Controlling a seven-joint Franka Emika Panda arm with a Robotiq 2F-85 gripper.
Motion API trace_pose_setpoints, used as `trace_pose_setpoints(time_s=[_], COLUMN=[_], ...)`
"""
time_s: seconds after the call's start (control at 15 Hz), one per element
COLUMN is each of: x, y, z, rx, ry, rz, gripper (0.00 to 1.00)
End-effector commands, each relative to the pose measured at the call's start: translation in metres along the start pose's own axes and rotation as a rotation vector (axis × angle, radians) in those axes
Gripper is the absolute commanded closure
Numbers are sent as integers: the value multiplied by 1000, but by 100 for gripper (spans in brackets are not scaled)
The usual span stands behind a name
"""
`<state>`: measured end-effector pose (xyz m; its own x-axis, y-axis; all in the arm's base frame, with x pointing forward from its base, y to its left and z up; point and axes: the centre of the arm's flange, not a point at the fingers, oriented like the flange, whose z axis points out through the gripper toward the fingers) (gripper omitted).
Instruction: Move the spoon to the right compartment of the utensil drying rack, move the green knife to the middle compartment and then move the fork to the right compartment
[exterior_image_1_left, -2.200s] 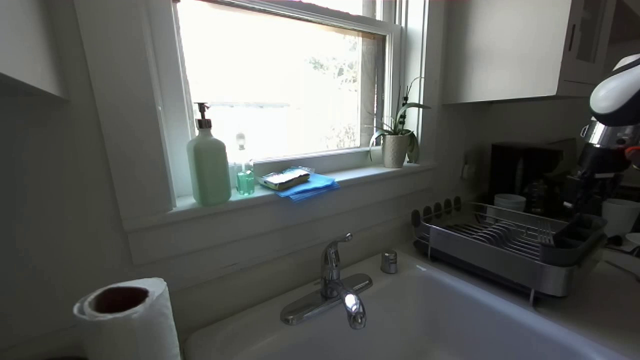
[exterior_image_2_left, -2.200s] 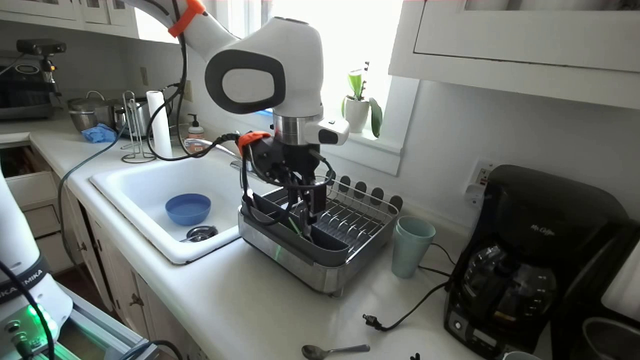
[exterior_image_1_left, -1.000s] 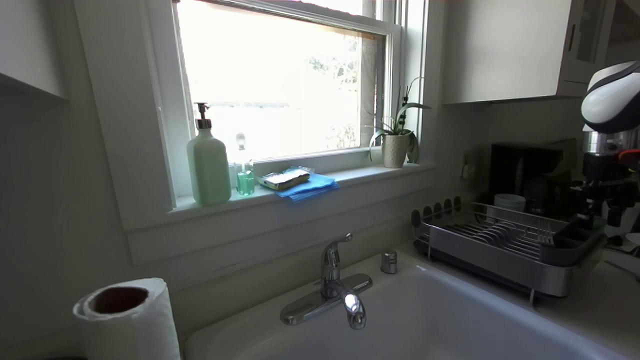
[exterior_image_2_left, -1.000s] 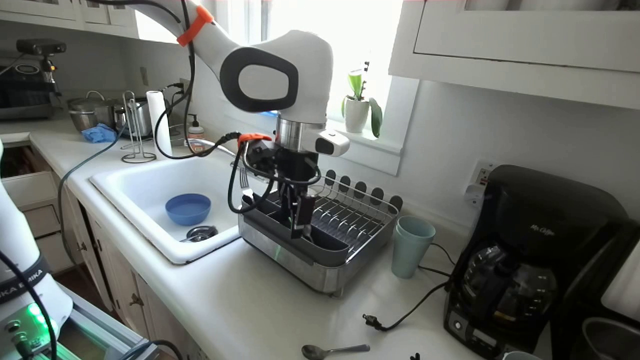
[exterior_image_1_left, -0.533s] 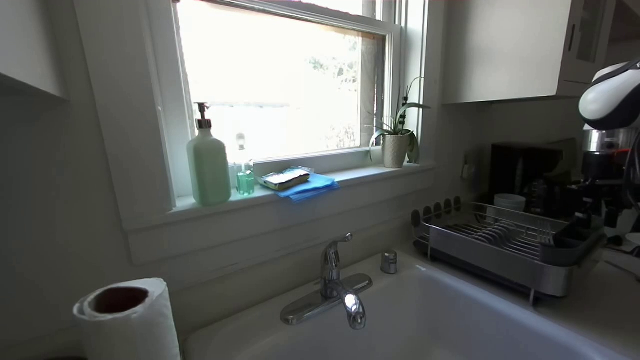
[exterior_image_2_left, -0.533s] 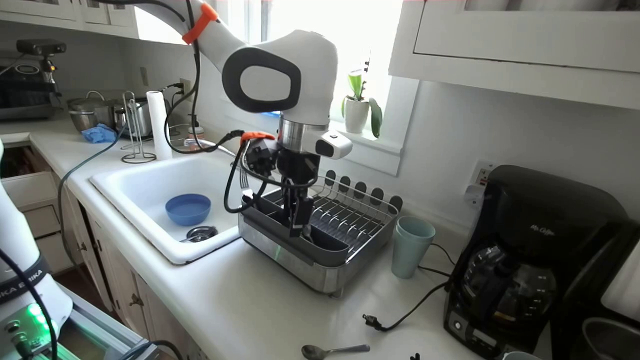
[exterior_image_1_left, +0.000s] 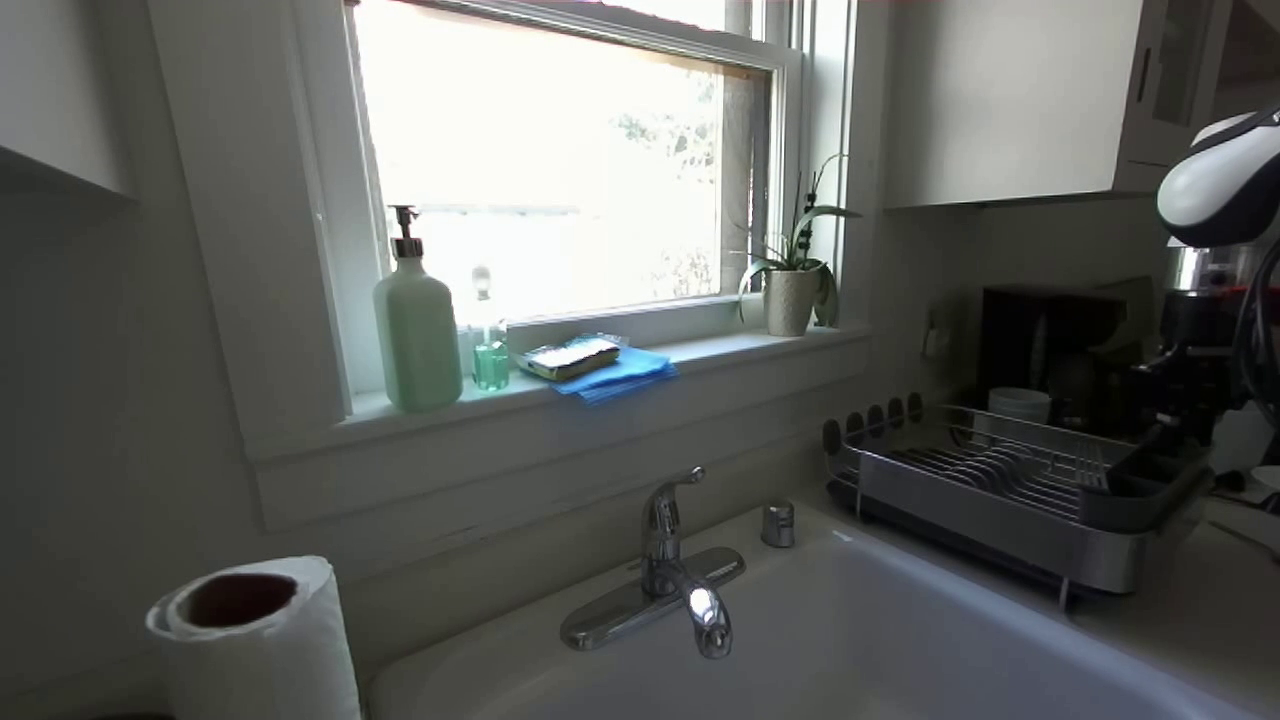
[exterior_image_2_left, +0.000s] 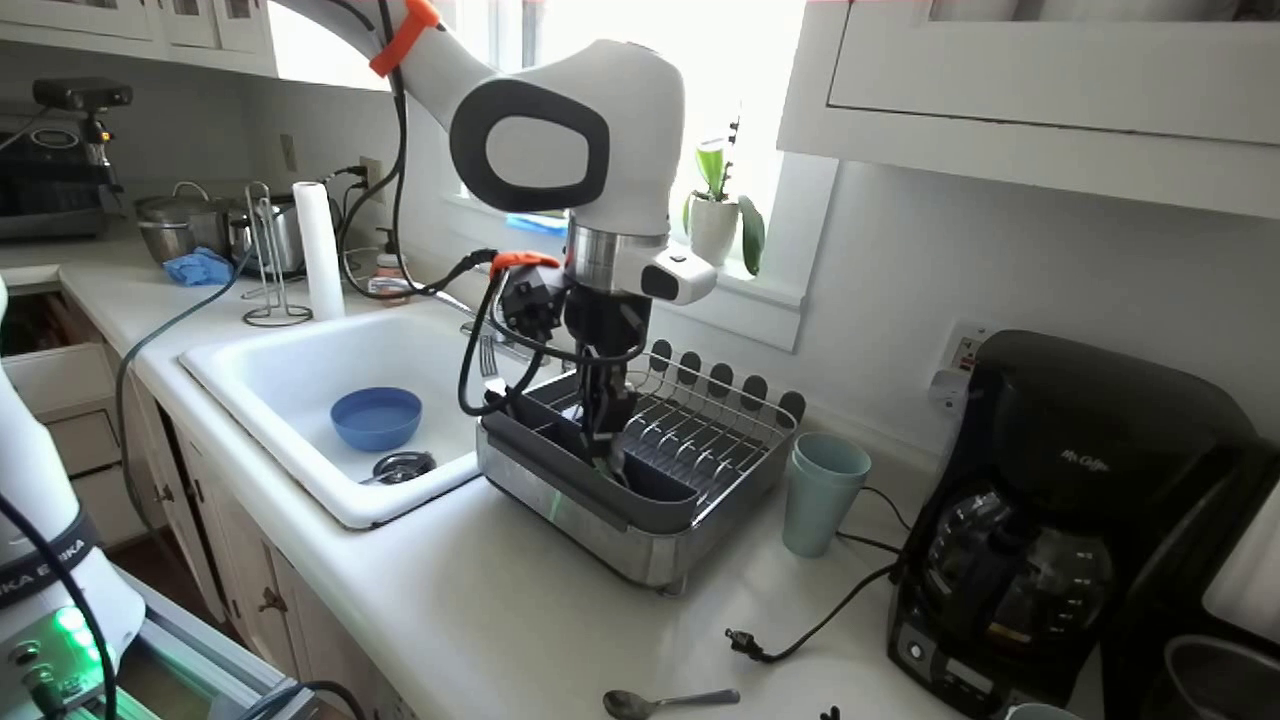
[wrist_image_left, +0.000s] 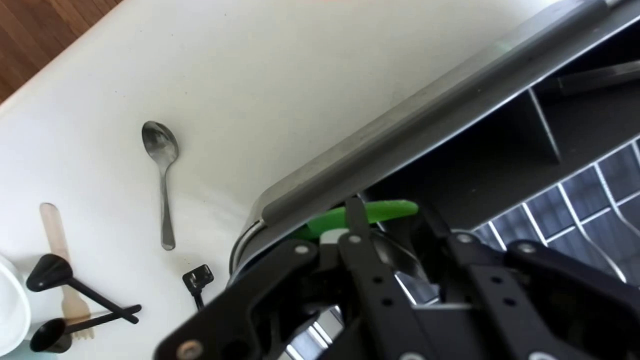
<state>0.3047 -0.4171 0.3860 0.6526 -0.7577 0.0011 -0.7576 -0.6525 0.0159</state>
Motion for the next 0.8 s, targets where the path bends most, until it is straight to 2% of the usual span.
trace_pose_setpoints(time_s=[0.0, 0.07, 0.27, 0.33, 0.4, 0.47, 0.53, 0.6, 0.67, 0.73], x=[4, 5, 5, 5, 5, 5, 4, 4, 4, 3], y=[4, 5, 6, 6, 6, 6, 6, 5, 4, 3], z=[-4, -5, -4, -3, -3, -3, -3, -3, -2, -1], rx=[13, 12, 8, 7, 7, 6, 7, 7, 10, 8], ry=[5, 5, 0, 0, -1, -1, -5, -6, -11, -12], rz=[25, 24, 23, 20, 19, 19, 16, 13, 7, 5], gripper=[49, 47, 28, 57, 67, 68, 76, 74, 46, 44])
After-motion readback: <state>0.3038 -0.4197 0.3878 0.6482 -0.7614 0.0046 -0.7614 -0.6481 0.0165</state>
